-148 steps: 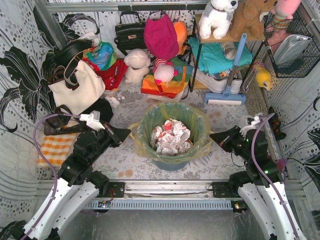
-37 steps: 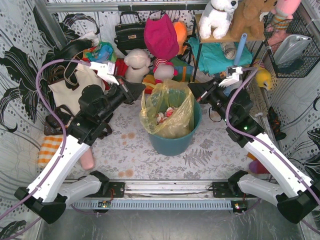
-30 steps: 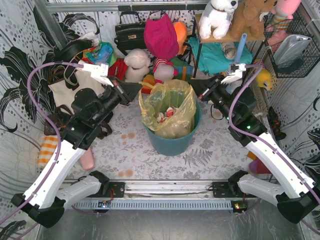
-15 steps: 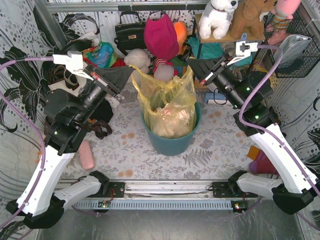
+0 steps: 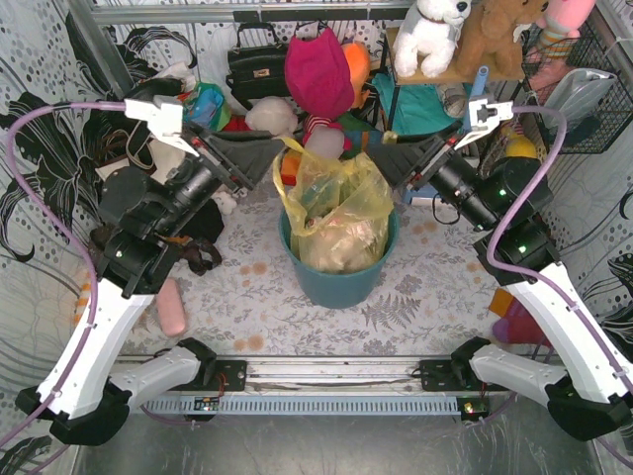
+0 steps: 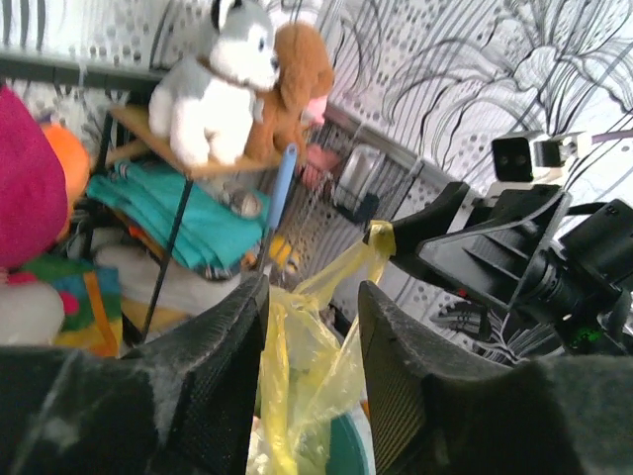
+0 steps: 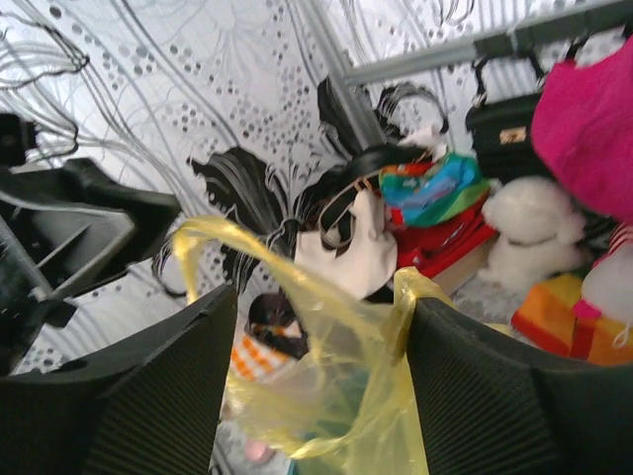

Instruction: Tie the trash bag

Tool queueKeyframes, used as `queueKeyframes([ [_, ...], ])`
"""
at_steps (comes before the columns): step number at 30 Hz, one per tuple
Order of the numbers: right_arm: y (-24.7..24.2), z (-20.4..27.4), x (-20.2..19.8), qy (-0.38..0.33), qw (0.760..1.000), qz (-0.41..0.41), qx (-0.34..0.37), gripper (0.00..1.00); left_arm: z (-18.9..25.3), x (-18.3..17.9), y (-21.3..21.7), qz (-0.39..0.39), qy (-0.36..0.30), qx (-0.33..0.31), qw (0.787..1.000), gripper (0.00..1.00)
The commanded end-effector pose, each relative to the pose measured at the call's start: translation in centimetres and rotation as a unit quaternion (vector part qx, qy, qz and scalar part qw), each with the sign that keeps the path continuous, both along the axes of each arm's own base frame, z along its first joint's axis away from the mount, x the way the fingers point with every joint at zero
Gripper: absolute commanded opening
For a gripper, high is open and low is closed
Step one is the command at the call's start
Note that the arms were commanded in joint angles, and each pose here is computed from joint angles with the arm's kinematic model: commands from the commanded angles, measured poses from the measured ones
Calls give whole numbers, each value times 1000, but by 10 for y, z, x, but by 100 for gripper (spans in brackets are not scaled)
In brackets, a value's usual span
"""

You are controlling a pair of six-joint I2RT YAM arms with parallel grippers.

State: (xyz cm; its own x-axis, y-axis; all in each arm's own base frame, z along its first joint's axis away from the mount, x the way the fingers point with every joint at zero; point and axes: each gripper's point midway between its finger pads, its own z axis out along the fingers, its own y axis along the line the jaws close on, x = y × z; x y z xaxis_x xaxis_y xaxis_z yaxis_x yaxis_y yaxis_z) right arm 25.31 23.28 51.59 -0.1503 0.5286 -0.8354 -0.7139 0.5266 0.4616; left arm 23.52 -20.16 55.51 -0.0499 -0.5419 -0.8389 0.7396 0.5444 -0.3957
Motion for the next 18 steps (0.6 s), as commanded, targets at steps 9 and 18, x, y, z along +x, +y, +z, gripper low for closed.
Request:
queueKeyframes([
  [9, 4, -50, -30, 69, 996, 56, -33, 75, -68, 1, -13, -34, 80, 111, 990, 66],
  [18, 9, -61, -28, 81, 994, 67, -42, 63, -90, 0, -33, -91, 91, 137, 982, 66],
])
